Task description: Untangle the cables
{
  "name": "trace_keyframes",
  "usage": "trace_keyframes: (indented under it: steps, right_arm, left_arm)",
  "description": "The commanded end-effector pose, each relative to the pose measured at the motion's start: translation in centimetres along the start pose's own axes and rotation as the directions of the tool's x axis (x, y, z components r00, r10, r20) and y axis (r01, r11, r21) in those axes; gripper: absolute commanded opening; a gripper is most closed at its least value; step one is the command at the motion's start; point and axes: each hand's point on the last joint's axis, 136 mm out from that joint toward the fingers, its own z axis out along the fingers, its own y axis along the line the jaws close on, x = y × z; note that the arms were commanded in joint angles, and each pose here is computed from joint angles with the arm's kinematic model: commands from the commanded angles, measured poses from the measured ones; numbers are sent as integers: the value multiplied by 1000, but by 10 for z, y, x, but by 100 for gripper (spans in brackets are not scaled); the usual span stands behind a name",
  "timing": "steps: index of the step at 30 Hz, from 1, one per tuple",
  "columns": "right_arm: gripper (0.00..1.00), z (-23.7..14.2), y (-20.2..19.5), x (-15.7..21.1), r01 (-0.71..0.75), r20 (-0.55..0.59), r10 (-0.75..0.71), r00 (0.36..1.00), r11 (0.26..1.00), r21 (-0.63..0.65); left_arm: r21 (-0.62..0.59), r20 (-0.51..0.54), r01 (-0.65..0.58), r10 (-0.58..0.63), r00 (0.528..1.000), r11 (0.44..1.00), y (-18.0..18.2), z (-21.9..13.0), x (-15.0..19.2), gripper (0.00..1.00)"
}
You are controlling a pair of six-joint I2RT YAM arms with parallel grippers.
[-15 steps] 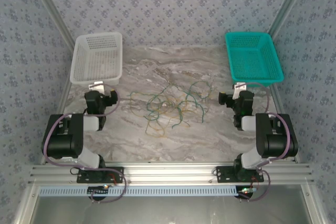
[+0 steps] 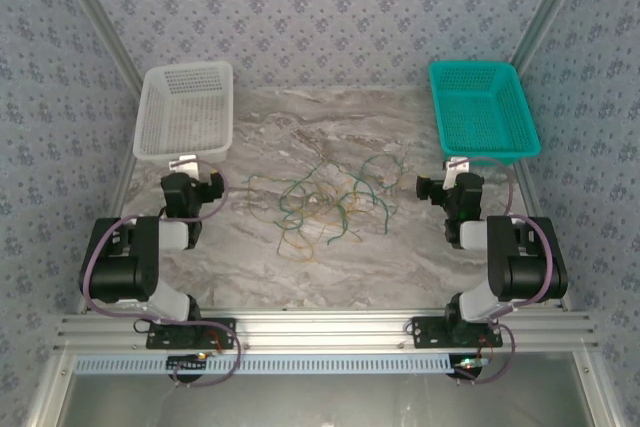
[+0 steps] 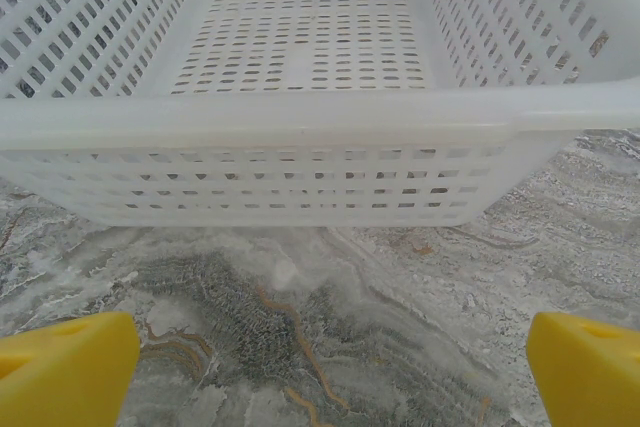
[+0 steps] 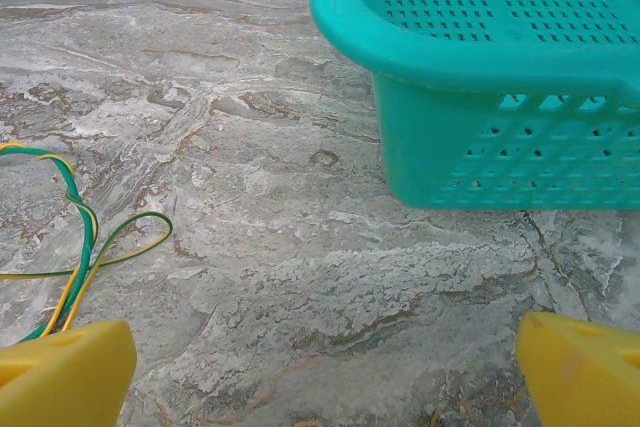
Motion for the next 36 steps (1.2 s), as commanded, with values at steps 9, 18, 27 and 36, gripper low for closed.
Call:
trace_keyframes:
  steps: [9, 18, 27, 36]
  right_arm:
    - [100, -39, -1, -66, -215, -30, 215, 976, 977, 2]
    - [87, -115, 116, -73, -30, -157, -22, 987, 947, -319]
    - [86, -57, 172, -53, -112, -416, -30, 909, 944, -311]
    - [46, -12, 200, -33, -95, -566, -111, 817, 942, -322]
  left_arm:
    - [-84, 58, 43, -38, 998, 996, -1, -52, -56, 99]
    - [258, -12, -138, 146, 989, 956, -142, -152, -117, 81]
    - [481, -132, -40, 117, 984, 876, -256, -105, -96, 88]
    - [475, -174, -5, 99, 980, 880, -254, -78, -81, 81]
